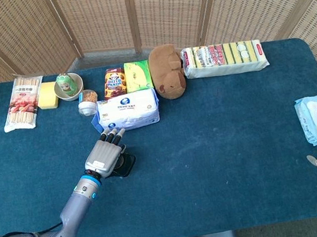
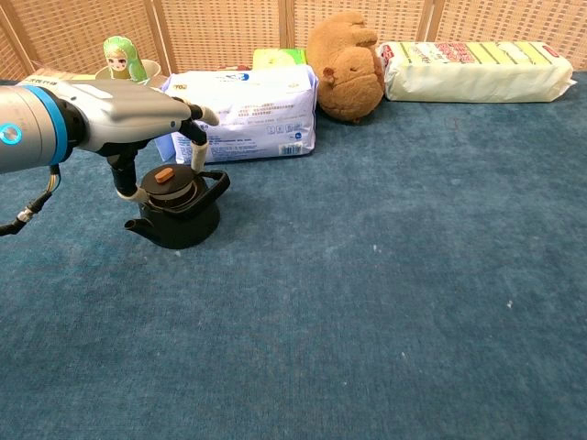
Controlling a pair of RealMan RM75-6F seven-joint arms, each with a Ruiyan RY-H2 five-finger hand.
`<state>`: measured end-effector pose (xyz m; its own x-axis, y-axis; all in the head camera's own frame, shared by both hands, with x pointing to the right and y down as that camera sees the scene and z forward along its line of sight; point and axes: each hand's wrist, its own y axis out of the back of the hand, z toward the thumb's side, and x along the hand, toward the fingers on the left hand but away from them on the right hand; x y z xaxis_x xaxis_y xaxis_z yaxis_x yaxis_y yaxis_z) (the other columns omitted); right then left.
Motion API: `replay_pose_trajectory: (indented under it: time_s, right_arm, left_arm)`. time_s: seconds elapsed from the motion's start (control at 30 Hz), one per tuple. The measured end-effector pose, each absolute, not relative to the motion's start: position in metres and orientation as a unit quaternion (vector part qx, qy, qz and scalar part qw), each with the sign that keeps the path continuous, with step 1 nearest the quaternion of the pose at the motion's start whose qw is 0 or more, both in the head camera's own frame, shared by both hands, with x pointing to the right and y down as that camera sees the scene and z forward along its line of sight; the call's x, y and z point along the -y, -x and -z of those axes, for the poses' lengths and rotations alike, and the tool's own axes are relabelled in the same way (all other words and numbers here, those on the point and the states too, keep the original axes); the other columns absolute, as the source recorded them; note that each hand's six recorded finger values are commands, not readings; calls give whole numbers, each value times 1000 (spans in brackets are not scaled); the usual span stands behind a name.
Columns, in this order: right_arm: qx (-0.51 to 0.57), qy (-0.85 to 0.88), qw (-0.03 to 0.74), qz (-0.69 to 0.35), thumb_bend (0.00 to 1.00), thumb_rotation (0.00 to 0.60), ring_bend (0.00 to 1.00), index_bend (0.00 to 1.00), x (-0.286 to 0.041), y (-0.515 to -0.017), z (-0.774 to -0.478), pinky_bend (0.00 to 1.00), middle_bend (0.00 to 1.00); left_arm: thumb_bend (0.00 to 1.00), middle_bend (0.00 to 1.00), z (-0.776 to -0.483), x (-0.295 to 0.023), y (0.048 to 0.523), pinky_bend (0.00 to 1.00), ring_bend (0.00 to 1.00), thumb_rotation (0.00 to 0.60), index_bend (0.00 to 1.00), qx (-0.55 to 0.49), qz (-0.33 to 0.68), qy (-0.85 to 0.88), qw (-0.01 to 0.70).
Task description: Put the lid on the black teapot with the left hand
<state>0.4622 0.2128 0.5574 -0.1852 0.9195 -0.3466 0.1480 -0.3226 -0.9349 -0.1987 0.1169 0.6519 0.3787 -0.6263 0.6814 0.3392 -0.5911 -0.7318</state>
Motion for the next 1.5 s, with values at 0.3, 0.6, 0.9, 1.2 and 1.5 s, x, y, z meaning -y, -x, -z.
replay_pose_trajectory:
  time_s: [0.3, 0.6, 0.9, 1.2, 1.5]
  right_arm:
    - [484, 552, 323, -598, 0, 600, 0, 31, -213, -461, -557, 0, 0]
    - [484, 552, 321, -598, 0, 600, 0, 37, -213, -461, -557, 0, 0]
    - [483, 554, 319, -598, 0, 600, 0, 42, -213, -461, -558, 0, 0]
    - [481, 557, 317, -598, 0, 600, 0, 46, -214, -459, -559, 0, 0]
    - [484, 556, 316, -598, 0, 600, 0, 48, -213, -461, -557, 0, 0]
  left_arm:
    - [232, 0, -645, -115, 201, 50, 0, 600, 334, -105, 556, 695, 444]
    - [226, 0, -647, -116, 201, 50, 0, 600, 308, -100, 566, 686, 445]
    - [227, 0, -635, -109, 199, 50, 0, 600, 267, -123, 558, 689, 445]
    - [222, 0, -617, -103, 198, 50, 0, 600, 260, -149, 535, 701, 448]
    - [222, 0, -632, -116, 179, 50, 0, 600, 260, -129, 508, 724, 449]
